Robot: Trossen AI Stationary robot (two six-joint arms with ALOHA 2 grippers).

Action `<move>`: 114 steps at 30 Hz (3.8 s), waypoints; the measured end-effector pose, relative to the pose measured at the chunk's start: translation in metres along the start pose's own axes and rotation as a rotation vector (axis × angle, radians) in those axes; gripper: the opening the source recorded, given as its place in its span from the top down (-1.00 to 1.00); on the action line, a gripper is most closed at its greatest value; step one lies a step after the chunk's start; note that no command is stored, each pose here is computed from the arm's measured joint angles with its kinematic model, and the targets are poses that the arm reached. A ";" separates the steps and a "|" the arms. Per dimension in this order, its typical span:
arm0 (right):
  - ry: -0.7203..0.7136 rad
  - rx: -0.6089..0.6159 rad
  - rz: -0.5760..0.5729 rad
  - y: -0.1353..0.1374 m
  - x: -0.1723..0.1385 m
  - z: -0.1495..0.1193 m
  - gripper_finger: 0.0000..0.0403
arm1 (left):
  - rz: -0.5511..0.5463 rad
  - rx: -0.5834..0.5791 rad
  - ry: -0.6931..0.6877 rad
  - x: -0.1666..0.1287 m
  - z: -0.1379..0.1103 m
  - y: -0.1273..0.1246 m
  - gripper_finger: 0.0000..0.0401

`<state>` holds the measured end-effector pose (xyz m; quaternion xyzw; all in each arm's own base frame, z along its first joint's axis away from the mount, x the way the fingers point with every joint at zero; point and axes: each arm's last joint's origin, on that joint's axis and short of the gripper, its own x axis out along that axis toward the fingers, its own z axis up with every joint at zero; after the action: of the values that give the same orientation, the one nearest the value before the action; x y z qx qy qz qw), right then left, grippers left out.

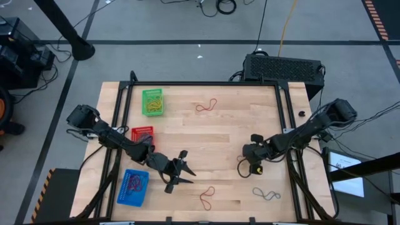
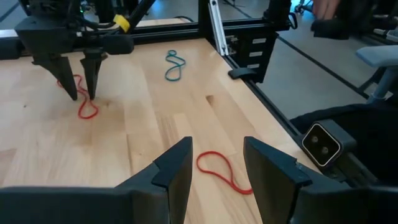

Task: Sort rubber bands into baskets
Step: Put the blue rubber band into the red bin

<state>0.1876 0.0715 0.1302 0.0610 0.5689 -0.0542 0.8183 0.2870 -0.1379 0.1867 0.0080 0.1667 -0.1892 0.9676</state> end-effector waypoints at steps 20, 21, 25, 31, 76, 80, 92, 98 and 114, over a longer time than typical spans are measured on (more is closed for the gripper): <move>-0.085 0.034 0.046 -0.001 -0.028 0.009 0.41 | 0.002 0.001 -0.001 0.000 0.000 0.001 0.25; -0.100 0.042 0.055 0.000 -0.033 0.012 0.41 | 0.002 0.001 -0.001 0.000 0.000 0.001 0.25; -0.161 0.115 0.137 0.007 -0.049 0.025 0.41 | 0.002 0.003 -0.001 0.000 0.000 0.001 0.25; -0.111 0.164 0.384 0.036 -0.056 0.025 0.41 | 0.003 0.004 0.000 0.000 0.000 0.001 0.25; 0.421 0.445 0.294 0.140 -0.059 -0.034 0.41 | 0.011 0.051 -0.016 0.000 0.002 0.001 0.25; 0.432 0.440 0.269 0.141 -0.054 -0.037 0.41 | 0.011 0.051 -0.016 0.000 0.002 0.001 0.25; 0.386 0.378 0.180 0.146 -0.032 -0.043 0.41 | 0.013 0.052 0.011 0.000 -0.001 0.001 0.25; 0.404 0.388 0.138 0.150 -0.017 -0.046 0.41 | 0.012 0.053 0.017 0.000 -0.002 0.001 0.25; 0.405 0.490 0.091 0.145 -0.011 -0.022 0.96 | 0.013 0.053 0.019 0.000 -0.002 0.001 0.25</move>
<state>0.1860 0.2181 0.1385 0.2912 0.6870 -0.1399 0.6509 0.2869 -0.1369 0.1851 0.0364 0.1707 -0.1874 0.9666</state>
